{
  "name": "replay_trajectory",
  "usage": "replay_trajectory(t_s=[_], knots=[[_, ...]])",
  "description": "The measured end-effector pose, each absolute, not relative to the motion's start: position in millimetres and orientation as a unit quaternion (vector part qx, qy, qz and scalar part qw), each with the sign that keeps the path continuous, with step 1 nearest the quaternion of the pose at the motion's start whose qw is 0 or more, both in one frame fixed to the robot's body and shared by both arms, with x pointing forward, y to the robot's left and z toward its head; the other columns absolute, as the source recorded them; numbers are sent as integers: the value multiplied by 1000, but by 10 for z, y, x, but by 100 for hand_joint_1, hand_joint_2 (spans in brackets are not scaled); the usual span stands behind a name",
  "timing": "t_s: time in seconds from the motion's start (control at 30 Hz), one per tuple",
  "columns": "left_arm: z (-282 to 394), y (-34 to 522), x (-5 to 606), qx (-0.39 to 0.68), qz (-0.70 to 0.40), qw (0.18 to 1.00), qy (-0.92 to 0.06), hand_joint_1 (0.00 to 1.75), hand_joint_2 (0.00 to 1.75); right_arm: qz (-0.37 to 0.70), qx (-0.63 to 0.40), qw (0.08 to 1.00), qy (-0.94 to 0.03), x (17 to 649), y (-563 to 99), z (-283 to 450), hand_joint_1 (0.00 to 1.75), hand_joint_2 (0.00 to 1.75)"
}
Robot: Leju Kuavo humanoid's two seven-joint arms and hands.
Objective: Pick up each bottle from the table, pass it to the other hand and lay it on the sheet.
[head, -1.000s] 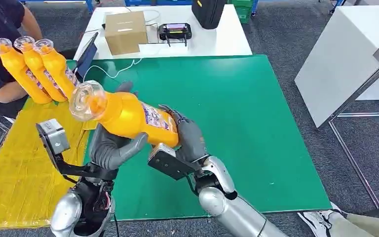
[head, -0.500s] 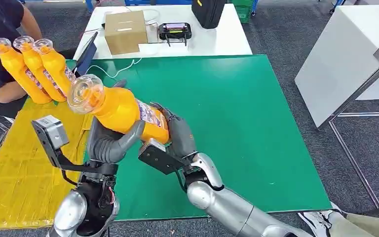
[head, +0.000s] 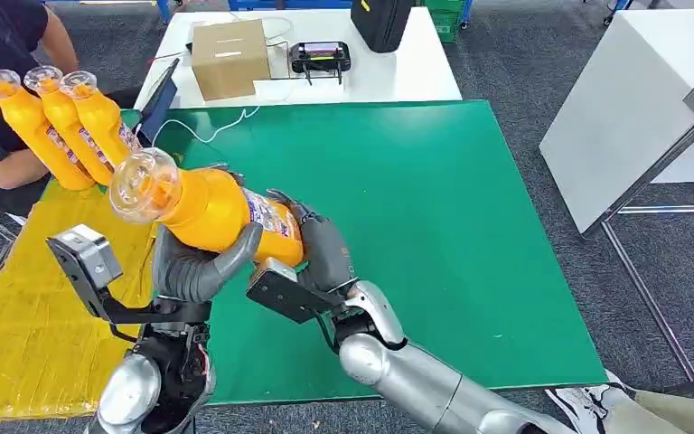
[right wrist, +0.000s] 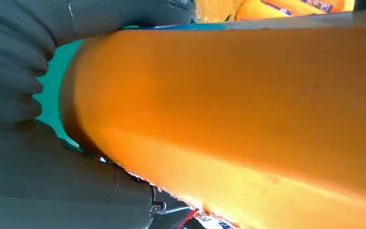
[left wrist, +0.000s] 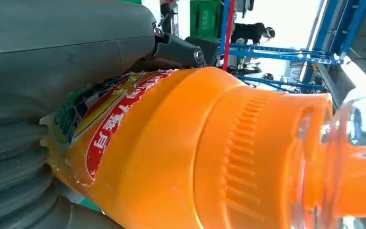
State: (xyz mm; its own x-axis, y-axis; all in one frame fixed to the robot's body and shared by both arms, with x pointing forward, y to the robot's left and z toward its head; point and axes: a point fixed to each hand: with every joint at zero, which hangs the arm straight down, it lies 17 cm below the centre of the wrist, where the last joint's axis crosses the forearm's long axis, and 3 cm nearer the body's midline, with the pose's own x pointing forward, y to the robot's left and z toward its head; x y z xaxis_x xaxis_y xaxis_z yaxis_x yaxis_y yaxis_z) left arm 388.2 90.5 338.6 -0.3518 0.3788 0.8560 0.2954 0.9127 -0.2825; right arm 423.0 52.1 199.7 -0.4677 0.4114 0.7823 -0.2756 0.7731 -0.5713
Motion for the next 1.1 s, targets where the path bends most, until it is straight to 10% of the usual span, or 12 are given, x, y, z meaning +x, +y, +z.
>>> replay_trajectory(t_s=[0.1,0.13,0.17,0.4,0.43,1.1], knots=[[3381,902,3879,-205,37,531,-821,175,175,334,-45,514,-788,4228,514,1986,175,175],[3382,897,3875,-204,35,530,-822,175,175,331,-47,514,-790,4233,500,1991,143,175],[3386,886,3866,-205,31,528,-823,175,175,329,-49,514,-791,4238,488,1987,0,175],[3357,744,3799,-161,-53,507,-845,175,175,361,-71,529,-764,4310,380,1661,0,175],[3376,745,3802,-157,-60,503,-848,175,175,367,-75,535,-758,4313,344,1579,0,0],[3223,1326,3868,101,-181,445,-871,175,175,365,-129,596,-704,3159,-930,816,0,0]])
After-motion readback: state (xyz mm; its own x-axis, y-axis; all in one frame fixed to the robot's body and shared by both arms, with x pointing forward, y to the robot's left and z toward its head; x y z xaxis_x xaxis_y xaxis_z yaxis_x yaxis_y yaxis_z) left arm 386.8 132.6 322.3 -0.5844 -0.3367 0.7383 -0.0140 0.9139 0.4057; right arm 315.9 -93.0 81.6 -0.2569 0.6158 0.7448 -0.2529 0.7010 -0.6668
